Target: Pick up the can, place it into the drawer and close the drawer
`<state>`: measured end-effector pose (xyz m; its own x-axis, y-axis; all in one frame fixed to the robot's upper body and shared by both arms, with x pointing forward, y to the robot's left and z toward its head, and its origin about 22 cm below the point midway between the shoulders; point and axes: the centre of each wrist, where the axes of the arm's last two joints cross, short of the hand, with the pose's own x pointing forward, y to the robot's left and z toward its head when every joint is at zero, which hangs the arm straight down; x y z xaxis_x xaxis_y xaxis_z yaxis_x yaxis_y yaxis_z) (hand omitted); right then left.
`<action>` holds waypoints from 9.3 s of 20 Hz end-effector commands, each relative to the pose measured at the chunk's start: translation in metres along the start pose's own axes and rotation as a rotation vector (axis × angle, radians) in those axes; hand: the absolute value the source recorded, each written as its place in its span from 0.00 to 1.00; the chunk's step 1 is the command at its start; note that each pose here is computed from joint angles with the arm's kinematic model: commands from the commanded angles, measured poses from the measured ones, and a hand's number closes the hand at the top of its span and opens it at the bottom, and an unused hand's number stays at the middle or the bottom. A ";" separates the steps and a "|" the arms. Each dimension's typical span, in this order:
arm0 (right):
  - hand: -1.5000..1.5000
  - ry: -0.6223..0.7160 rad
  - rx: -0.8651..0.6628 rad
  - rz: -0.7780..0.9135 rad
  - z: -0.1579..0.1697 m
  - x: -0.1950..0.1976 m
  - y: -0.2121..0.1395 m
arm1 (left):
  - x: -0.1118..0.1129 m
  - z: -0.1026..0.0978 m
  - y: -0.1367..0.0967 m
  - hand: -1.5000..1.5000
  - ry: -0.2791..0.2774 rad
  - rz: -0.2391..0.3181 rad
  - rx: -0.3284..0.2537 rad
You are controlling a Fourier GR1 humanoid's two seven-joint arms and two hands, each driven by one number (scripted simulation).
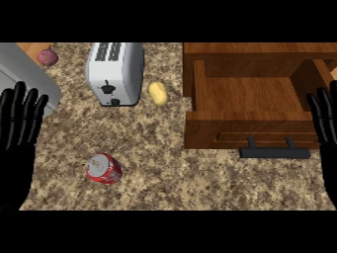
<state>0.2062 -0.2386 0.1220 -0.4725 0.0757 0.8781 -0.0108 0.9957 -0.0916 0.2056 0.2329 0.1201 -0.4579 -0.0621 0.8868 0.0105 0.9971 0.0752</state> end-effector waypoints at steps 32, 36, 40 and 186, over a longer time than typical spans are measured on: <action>0.00 0.299 -0.124 0.039 0.050 0.003 -0.046 | -0.026 -0.008 0.097 0.00 0.261 0.282 -0.993; 0.00 0.287 -0.106 0.065 0.060 -0.025 -0.044 | -0.044 0.002 0.087 0.00 0.270 0.279 -0.979; 0.00 0.290 -0.108 0.047 0.050 -0.025 -0.035 | -0.055 -0.004 0.087 0.00 0.278 0.271 -0.989; 0.00 0.226 -0.153 0.044 0.060 0.003 -0.061 | 0.026 -0.227 -0.208 1.00 0.226 0.005 -0.122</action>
<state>0.1482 -0.3069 0.1021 -0.2534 0.1143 0.9606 0.1436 0.9864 -0.0795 0.3888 0.0274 0.2188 -0.2505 -0.0675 0.9658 0.1186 0.9879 0.0998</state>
